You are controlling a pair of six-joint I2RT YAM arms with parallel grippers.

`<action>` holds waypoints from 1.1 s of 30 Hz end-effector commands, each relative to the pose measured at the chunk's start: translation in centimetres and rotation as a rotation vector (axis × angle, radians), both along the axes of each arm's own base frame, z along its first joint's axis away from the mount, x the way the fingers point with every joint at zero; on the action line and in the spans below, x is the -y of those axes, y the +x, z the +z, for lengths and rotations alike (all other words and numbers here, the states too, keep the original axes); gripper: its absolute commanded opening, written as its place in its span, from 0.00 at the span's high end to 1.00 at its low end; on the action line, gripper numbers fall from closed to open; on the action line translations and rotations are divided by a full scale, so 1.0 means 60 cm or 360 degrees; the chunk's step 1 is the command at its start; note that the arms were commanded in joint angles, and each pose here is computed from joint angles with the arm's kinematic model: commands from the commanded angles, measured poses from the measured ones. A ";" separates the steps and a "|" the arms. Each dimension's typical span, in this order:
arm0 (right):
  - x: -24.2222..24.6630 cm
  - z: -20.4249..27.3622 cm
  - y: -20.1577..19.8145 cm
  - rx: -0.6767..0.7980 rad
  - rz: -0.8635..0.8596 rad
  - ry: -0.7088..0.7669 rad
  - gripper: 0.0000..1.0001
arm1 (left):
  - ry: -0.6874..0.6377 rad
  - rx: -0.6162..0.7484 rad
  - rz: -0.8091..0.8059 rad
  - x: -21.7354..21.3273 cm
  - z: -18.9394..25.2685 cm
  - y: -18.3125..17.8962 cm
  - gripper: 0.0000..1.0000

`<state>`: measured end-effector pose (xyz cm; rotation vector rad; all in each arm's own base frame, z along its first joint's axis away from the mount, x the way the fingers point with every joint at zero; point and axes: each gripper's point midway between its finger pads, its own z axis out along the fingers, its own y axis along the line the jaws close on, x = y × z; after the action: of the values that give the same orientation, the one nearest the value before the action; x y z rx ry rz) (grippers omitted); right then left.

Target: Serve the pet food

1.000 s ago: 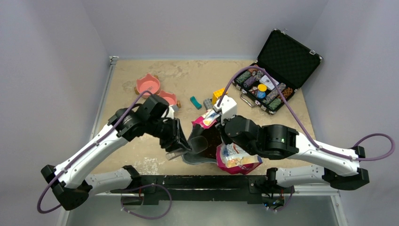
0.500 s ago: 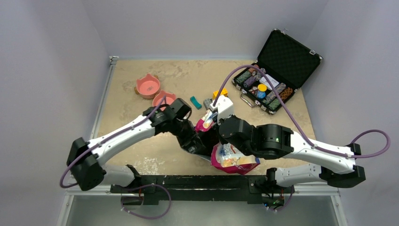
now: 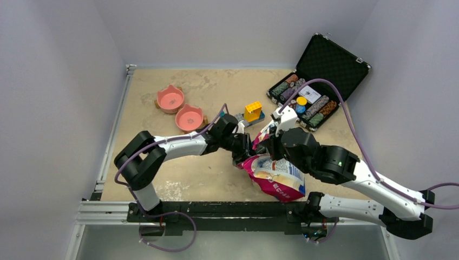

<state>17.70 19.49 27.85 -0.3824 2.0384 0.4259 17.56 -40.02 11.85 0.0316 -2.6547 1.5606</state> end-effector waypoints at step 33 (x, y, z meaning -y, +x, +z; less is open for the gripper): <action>0.078 0.068 0.013 0.0329 -0.0089 0.0001 1.00 | -0.0313 0.0351 0.0100 -0.136 0.203 -0.038 1.00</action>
<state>17.88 14.68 29.17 -0.4492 1.8879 0.3024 14.00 -32.08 22.58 -0.2198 -2.6235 2.0434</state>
